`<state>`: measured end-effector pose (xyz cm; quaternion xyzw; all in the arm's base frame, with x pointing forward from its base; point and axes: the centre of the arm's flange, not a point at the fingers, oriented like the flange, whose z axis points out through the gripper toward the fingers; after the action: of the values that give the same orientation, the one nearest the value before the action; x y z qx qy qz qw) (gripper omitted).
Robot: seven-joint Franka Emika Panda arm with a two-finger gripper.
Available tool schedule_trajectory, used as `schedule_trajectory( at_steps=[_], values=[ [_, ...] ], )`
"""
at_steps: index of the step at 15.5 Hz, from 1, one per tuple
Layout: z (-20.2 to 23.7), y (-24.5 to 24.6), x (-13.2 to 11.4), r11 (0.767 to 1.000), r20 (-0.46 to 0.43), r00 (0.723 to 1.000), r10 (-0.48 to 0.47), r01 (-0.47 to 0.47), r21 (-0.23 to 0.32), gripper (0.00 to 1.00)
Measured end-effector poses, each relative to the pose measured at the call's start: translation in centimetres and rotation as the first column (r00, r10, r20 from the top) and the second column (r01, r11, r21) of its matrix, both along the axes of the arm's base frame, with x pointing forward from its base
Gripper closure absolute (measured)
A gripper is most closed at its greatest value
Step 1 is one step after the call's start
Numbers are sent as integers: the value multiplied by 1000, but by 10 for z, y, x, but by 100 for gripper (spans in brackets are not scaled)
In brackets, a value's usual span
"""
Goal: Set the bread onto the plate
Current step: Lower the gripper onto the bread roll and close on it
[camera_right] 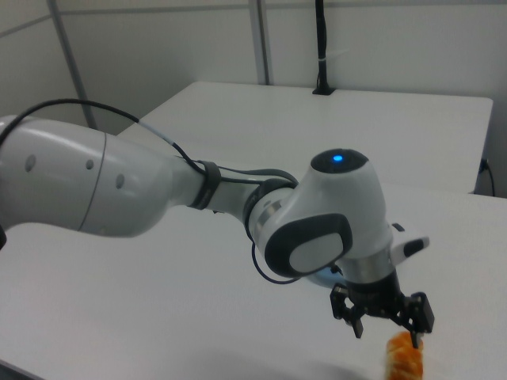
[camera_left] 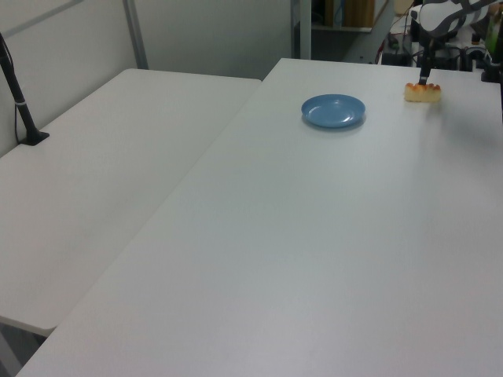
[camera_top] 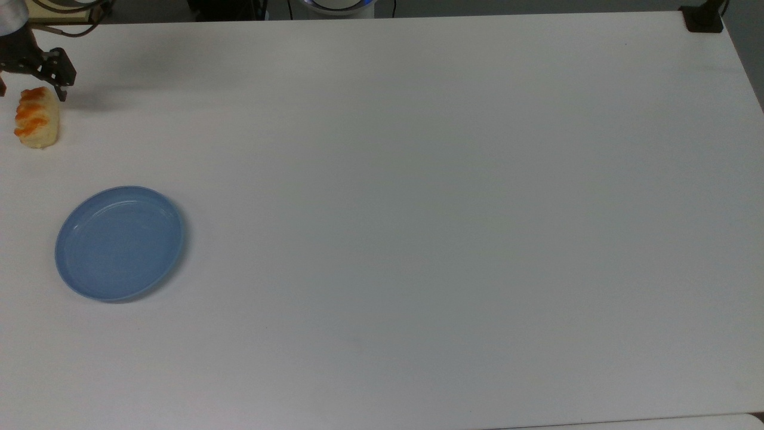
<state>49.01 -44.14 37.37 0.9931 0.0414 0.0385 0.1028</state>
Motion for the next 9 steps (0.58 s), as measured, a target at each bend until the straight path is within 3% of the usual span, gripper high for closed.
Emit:
schedule_trajectory(
  at_steps=[5,9],
  values=[
    [-25,-18,-15,995,18,997,-75,74,67,0],
    [-42,-32,-17,996,52,995,-90,88,30,1]
  ],
)
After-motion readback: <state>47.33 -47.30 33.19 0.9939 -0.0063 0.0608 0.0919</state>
